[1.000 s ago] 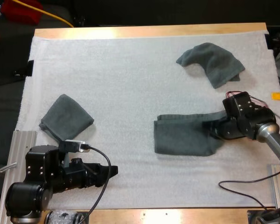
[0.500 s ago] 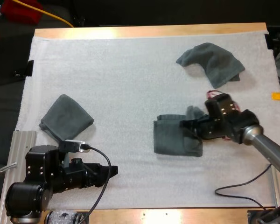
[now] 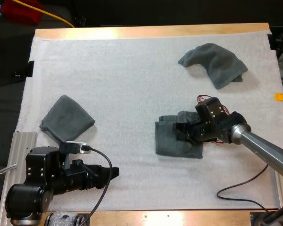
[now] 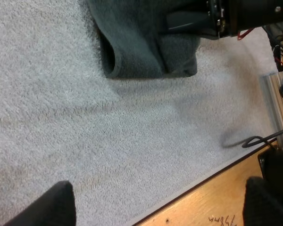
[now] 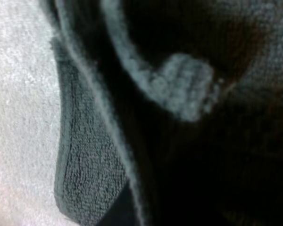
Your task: Pick towel from pile, fold and stack
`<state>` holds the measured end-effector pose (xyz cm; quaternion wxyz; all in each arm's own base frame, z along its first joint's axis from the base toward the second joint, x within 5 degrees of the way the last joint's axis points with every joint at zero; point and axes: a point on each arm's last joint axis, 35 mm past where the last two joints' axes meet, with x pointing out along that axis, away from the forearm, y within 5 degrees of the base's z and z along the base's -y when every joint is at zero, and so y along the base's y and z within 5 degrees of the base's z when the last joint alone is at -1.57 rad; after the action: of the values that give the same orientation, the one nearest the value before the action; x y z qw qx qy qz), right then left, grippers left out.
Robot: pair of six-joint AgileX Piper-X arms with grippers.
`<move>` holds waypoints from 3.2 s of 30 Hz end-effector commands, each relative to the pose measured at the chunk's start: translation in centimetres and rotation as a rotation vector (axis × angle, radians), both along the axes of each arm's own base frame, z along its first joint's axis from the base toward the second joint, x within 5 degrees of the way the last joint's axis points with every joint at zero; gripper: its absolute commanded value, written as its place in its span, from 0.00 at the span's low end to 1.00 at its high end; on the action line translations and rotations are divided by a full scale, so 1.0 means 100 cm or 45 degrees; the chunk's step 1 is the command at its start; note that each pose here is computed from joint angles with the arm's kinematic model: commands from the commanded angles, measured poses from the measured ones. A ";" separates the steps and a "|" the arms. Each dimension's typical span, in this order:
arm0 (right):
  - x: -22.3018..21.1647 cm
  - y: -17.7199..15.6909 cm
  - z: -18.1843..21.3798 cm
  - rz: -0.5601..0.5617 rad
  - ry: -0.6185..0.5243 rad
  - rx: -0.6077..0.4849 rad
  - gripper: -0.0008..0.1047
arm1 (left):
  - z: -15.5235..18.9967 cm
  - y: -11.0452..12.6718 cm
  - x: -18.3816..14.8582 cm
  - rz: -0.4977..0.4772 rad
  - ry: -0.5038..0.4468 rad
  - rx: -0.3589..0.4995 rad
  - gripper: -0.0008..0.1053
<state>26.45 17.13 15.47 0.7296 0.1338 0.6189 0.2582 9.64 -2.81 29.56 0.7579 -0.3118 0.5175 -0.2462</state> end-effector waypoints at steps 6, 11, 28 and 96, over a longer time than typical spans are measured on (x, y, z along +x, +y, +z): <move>0.005 0.006 -0.009 0.016 0.047 0.086 0.02 | 0.003 0.000 -0.002 -0.012 -0.016 -0.012 0.67; 0.006 0.006 -0.019 0.007 0.071 0.060 0.02 | 0.003 0.000 -0.002 -0.012 -0.016 -0.012 0.67; 0.009 0.010 0.005 0.088 -0.060 0.204 0.65 | 0.003 0.000 -0.002 -0.012 -0.016 -0.012 0.67; -0.107 -0.032 0.150 0.187 -0.585 -0.150 0.66 | 0.007 -0.007 0.012 -0.117 -0.169 -0.003 0.68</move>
<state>16.03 14.04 30.13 0.8356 -0.0112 0.4632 0.2951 10.66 -3.49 29.97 0.7770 -0.2714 0.4849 -0.2958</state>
